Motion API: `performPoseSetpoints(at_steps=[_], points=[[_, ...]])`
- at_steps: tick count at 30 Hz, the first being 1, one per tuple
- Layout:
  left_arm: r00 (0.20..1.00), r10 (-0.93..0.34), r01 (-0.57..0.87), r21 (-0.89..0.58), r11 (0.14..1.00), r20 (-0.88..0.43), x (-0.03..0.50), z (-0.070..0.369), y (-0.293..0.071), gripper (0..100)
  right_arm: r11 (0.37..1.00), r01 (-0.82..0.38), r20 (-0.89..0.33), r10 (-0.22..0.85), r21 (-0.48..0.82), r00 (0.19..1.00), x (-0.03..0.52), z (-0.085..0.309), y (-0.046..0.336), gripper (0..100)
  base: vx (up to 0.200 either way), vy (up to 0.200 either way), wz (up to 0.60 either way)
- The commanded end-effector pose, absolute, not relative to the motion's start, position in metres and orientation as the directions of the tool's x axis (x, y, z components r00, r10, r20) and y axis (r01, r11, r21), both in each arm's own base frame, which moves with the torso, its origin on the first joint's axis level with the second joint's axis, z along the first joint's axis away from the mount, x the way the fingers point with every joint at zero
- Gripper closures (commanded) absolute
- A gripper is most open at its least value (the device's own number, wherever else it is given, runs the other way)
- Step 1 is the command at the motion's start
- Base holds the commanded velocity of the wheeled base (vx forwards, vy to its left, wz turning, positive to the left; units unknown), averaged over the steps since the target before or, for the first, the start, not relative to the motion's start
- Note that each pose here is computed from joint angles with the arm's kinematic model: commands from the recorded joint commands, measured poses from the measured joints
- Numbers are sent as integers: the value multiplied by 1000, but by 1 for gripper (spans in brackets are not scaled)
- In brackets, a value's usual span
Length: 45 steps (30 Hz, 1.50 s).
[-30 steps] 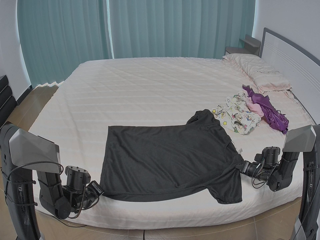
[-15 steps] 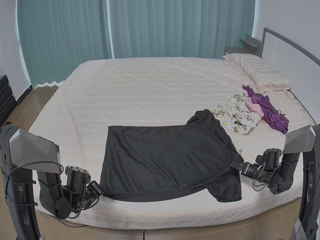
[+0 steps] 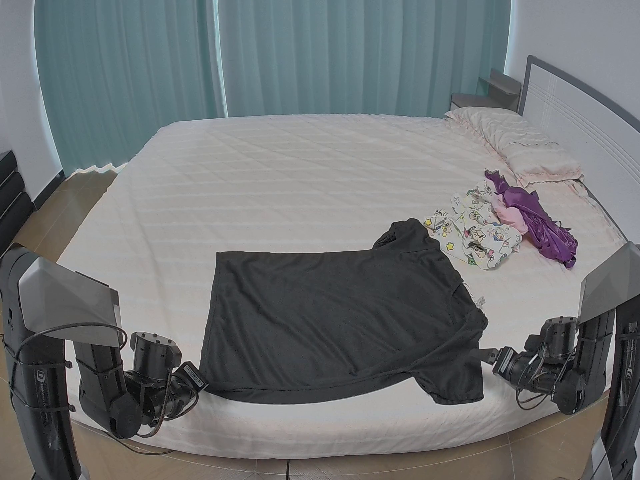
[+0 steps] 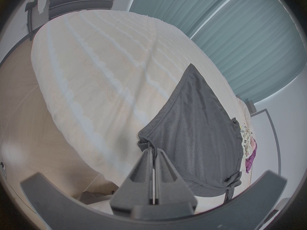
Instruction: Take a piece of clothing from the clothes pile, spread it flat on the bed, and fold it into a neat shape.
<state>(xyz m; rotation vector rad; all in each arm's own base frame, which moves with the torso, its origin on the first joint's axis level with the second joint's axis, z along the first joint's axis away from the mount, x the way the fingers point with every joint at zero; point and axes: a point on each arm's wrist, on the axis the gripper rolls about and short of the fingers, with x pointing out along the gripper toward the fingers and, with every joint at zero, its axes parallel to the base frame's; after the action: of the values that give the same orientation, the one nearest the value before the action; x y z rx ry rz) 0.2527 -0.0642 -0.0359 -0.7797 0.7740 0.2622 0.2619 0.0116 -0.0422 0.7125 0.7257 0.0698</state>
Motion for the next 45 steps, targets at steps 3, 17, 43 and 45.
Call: performPoseSetpoints(at_steps=[3, 17, 43, 45], points=[[701, -60, -484, -536, 692, -711, 253, -36, -62, 100, 773, 229, -679, 326, 592, 657, 229, -53, 24, 0, 0, 0, 0], [700, -59, -484, -534, 694, -712, 253, -36, -63, 100, 804, 231, -694, 284, 548, 662, 233, -60, 42, 0, 0, 0, 0], [738, -59, -474, -579, 663, -672, 253, -32, -60, 100, 856, 257, -730, 185, 448, 658, 211, -45, 26, 100, 0, 0, 0], [731, -57, -481, -572, 665, -680, 250, -32, -59, 100, 857, 256, -724, 178, 447, 666, 211, -41, 24, 100, 0, 0, 0]])
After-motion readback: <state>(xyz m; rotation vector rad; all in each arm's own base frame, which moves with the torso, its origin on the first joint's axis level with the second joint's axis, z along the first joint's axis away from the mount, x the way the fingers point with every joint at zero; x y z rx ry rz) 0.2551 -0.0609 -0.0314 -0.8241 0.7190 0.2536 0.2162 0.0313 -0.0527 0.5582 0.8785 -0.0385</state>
